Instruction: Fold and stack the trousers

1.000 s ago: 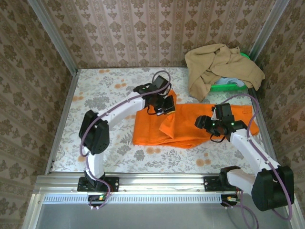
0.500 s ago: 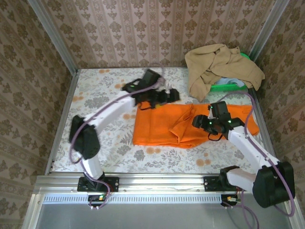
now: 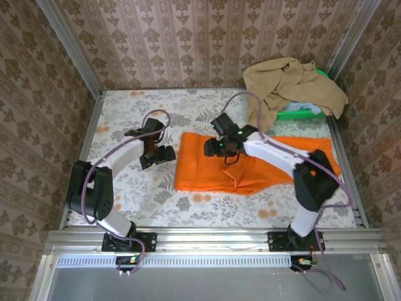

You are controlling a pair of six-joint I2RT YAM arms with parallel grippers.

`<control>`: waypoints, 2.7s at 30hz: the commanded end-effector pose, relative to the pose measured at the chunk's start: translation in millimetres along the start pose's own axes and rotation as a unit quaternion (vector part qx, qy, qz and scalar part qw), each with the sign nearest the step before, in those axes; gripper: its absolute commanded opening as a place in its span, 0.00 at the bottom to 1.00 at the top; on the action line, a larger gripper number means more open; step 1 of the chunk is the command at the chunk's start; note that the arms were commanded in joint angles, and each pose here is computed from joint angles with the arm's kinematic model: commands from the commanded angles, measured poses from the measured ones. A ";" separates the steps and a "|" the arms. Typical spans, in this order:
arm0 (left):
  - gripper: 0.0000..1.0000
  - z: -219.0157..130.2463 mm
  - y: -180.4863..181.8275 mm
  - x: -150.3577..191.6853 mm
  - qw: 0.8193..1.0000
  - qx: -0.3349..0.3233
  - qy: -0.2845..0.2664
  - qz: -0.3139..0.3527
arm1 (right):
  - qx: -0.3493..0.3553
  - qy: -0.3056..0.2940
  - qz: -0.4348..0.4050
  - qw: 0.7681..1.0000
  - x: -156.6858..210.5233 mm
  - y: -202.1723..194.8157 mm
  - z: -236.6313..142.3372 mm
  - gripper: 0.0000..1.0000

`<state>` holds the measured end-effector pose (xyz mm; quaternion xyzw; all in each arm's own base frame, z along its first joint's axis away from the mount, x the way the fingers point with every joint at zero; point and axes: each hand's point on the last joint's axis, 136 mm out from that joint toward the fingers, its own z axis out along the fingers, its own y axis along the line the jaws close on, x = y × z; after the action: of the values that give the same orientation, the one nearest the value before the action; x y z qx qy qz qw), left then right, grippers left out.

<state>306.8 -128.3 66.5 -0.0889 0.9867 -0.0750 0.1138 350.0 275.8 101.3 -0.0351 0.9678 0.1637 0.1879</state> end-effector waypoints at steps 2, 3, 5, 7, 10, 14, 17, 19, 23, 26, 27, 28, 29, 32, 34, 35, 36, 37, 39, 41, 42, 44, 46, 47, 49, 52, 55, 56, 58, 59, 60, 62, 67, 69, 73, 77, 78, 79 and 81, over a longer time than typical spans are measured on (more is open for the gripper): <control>0.88 11.7 -13.0 -11.9 0.998 -0.010 -0.018 0.054 | 0.026 0.049 0.017 0.998 14.0 -1.6 34.0 0.59; 0.88 14.4 -18.5 -12.1 0.998 -0.005 -0.020 0.060 | 0.033 0.055 0.014 0.998 17.0 -2.5 37.5 0.59; 0.88 21.8 -30.7 -10.1 0.997 0.010 -0.019 0.076 | 0.048 0.070 0.008 0.996 24.2 -6.1 40.3 0.58; 0.87 30.4 -39.1 -4.0 0.995 0.000 -0.013 0.103 | 0.057 0.071 0.008 0.996 29.5 -10.6 38.7 0.59; 0.87 43.6 -35.8 0.6 0.989 -0.055 -0.007 0.134 | 0.075 0.075 0.006 0.994 36.7 -19.4 30.0 0.59; 0.81 59.8 -30.8 10.8 0.988 -0.077 0.011 0.135 | 0.118 0.075 -0.008 0.990 44.1 -39.9 13.1 0.59; 0.76 69.5 -26.2 20.2 0.988 -0.076 0.026 0.131 | 0.148 0.086 -0.012 0.985 55.3 -63.0 3.7 0.59; 0.74 73.2 -23.1 24.8 0.988 -0.076 0.031 0.128 | 0.167 0.090 -0.012 0.982 64.2 -79.1 -4.9 0.59; 0.70 73.7 -19.4 31.0 0.989 -0.068 0.031 0.124 | 0.201 0.095 -0.003 0.975 82.5 -114.3 -24.9 0.60; 0.69 69.9 -19.3 32.5 0.990 -0.060 0.028 0.126 | 0.259 0.073 -0.030 0.963 82.7 -134.1 -49.0 0.60; 0.68 68.9 -18.6 33.2 0.990 -0.060 0.027 0.126 | 0.276 0.069 -0.036 0.958 81.3 -137.6 -57.5 0.60; 0.68 67.7 -19.1 33.9 0.990 -0.057 0.026 0.127 | 0.293 0.061 -0.043 0.953 77.9 -138.5 -66.9 0.59; 0.68 66.3 -19.4 34.2 0.990 -0.054 0.024 0.128 | 0.303 0.047 -0.050 0.950 72.5 -135.8 -76.6 0.59; 0.67 62.6 -17.5 34.3 0.990 -0.053 0.018 0.128 | 0.320 0.004 -0.081 0.944 55.3 -114.2 -95.5 0.59; 0.67 62.7 -17.9 34.5 0.990 -0.049 0.016 0.129 | 0.304 0.004 -0.078 0.949 49.6 -101.9 -87.4 0.59; 0.67 63.2 -17.8 35.1 0.990 -0.049 0.017 0.130 | 0.291 0.007 -0.079 0.953 46.2 -94.8 -76.4 0.59; 0.67 64.5 -17.9 35.4 0.990 -0.049 0.018 0.130 | 0.286 0.012 -0.078 0.955 42.7 -89.0 -66.5 0.59; 0.66 65.2 -18.6 35.8 0.990 -0.047 0.020 0.131 | 0.283 0.015 -0.079 0.956 39.0 -84.8 -58.5 0.59; 0.65 67.6 -19.4 36.4 0.990 -0.046 0.023 0.131 | 0.292 0.012 -0.090 0.952 27.2 -80.7 -39.0 0.59; 0.65 68.5 -19.7 37.2 0.990 -0.045 0.026 0.133 | 0.341 0.022 -0.103 0.934 19.1 -95.5 -30.1 0.59; 0.65 68.6 -19.5 36.3 0.990 -0.045 0.025 0.132 | 0.373 0.029 -0.113 0.921 17.4 -108.0 -28.3 0.59; 0.65 68.1 -19.7 35.4 0.990 -0.043 0.024 0.133 | 0.409 0.054 -0.111 0.904 25.1 -135.2 -28.5 0.59; 0.65 67.7 -18.3 34.1 0.990 -0.042 0.022 0.131 | 0.429 0.064 -0.101 0.895 38.1 -158.2 -36.1 0.58; 0.65 67.8 -17.3 34.0 0.991 -0.040 0.021 0.129 | 0.432 0.059 -0.091 0.896 45.0 -168.9 -45.1 0.59; 0.65 68.5 -15.7 34.4 0.991 -0.036 0.022 0.126 | 0.418 0.061 -0.060 0.904 61.7 -186.1 -54.4 0.58; 0.64 73.1 -12.8 38.1 0.991 -0.035 0.029 0.124 | 0.404 0.070 -0.026 0.912 81.3 -203.3 -62.9 0.59; 0.62 77.2 -8.1 40.9 0.991 -0.039 0.034 0.122 | 0.396 0.088 -0.015 0.914 95.9 -214.6 -60.9 0.59; 0.61 77.0 -6.4 42.1 0.992 -0.038 0.037 0.118 | 0.394 0.095 -0.008 0.914 98.1 -217.8 -60.2 0.59; 0.61 71.8 -5.0 41.8 0.992 -0.032 0.034 0.114 | 0.377 0.092 -0.009 0.921 95.5 -212.8 -61.3 0.58; 0.62 66.5 -6.0 40.0 0.993 -0.027 0.031 0.114 | 0.359 0.088 -0.004 0.929 92.5 -206.0 -62.6 0.58; 0.62 61.0 -8.9 38.0 0.993 -0.018 0.027 0.117 | 0.341 0.081 -0.001 0.937 88.3 -198.7 -64.9 0.59; 0.70 45.9 -25.5 33.8 0.990 0.027 0.017 0.134 | 0.310 0.059 0.007 0.949 75.2 -185.3 -71.5 0.59; 0.76 19.4 -73.0 35.2 0.970 0.163 0.010 0.180 | 0.240 0.046 0.029 0.969 58.4 -167.2 -64.9 0.59; 0.75 17.3 -86.2 38.1 0.960 0.210 0.017 0.186 | 0.215 0.058 0.041 0.974 60.7 -166.0 -53.5 0.59; 0.69 36.0 -75.2 28.6 0.964 0.215 0.032 0.150 | 0.191 0.075 0.061 0.977 67.5 -170.1 -36.6 0.59; 0.65 56.9 -58.6 23.0 0.973 0.190 0.041 0.124 | 0.181 0.083 0.070 0.978 73.5 -172.4 -31.0 0.59; 0.64 59.7 -58.8 23.4 0.973 0.191 0.045 0.123 | 0.181 0.084 0.071 0.977 74.5 -173.4 -31.2 0.59; 0.63 62.2 -60.1 25.0 0.972 0.193 0.051 0.120 | 0.181 0.085 0.072 0.977 75.8 -174.5 -31.4 0.59; 0.57 65.4 -65.7 27.5 0.969 0.209 0.061 0.117 | 0.178 0.083 0.076 0.977 77.2 -175.6 -32.1 0.59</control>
<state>311.3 -198.0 27.5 0.0542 0.9600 -0.2553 0.1019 292.9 96.8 50.9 0.0595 0.9928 -0.0170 0.1024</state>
